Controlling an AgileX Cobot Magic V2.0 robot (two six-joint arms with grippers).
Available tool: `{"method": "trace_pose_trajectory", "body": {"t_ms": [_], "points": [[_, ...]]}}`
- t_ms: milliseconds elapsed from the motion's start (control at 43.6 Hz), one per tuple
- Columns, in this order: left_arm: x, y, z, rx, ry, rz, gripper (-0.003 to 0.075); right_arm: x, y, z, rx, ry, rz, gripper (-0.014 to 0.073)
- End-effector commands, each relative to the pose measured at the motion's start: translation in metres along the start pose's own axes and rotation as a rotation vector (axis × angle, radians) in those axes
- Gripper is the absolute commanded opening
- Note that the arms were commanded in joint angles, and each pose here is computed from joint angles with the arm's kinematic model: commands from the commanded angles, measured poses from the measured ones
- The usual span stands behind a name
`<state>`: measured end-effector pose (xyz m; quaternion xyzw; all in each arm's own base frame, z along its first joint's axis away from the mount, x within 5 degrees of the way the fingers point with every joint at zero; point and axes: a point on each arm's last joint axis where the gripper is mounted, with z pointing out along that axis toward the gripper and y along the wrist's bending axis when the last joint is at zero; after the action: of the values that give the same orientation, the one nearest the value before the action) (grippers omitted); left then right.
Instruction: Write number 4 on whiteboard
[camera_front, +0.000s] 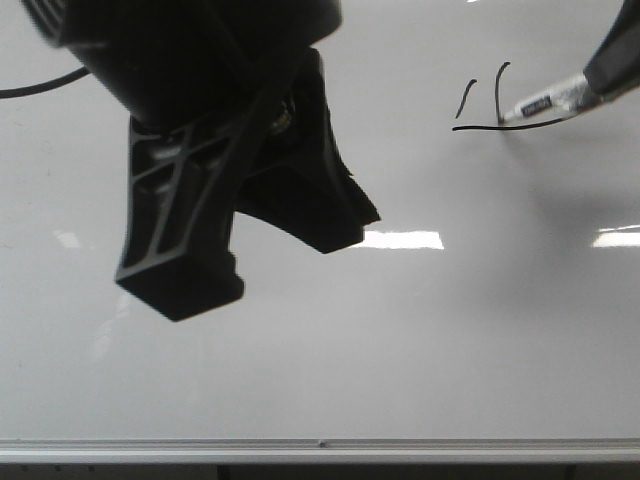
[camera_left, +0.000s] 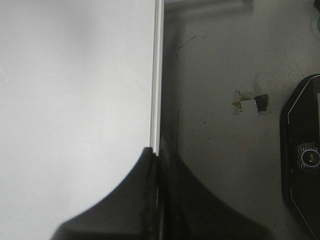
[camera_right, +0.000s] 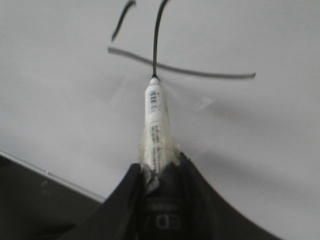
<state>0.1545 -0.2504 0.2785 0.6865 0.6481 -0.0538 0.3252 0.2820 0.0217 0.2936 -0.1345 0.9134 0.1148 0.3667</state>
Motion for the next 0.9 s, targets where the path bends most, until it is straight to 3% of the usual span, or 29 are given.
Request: {"method": "trace_pose_trajectory", "body": {"t_ms": [0, 138, 298, 344, 413, 528, 574, 711, 872], "points": [[-0.013, 0.009, -0.018, -0.061, -0.098, -0.016, -0.002, 0.013, -0.001, 0.002, 0.027, 0.01, 0.021, -0.0062], [-0.013, 0.009, -0.018, -0.061, -0.098, -0.016, -0.002, 0.027, 0.003, 0.002, 0.003, 0.05, 0.039, -0.0062], [-0.013, 0.009, -0.018, -0.064, -0.103, -0.016, 0.001, 0.013, 0.027, -0.04, -0.029, -0.064, -0.044, -0.0062], [-0.014, 0.01, -0.018, -0.07, -0.112, -0.016, 0.0062, 0.011, 0.037, -0.048, -0.055, -0.077, -0.099, -0.0062], [-0.016, 0.011, -0.018, -0.085, -0.136, -0.016, 0.0201, 0.012, 0.052, -0.057, -0.102, -0.081, -0.189, -0.0062], [-0.02, 0.014, -0.02, -0.112, -0.179, -0.018, 0.0502, 0.015, 0.077, -0.061, -0.183, -0.082, -0.348, -0.0062], [-0.021, 0.015, -0.021, -0.125, -0.2, -0.027, 0.0552, 0.016, 0.087, -0.062, -0.215, -0.087, -0.405, -0.0062], [-0.024, 0.016, -0.022, -0.144, -0.227, -0.025, 0.0555, 0.02, 0.115, -0.063, -0.311, -0.091, -0.536, -0.0062], [-0.025, 0.017, -0.022, -0.15, -0.238, -0.025, 0.0555, 0.025, 0.137, -0.065, -0.39, -0.089, -0.605, -0.0062]]}}
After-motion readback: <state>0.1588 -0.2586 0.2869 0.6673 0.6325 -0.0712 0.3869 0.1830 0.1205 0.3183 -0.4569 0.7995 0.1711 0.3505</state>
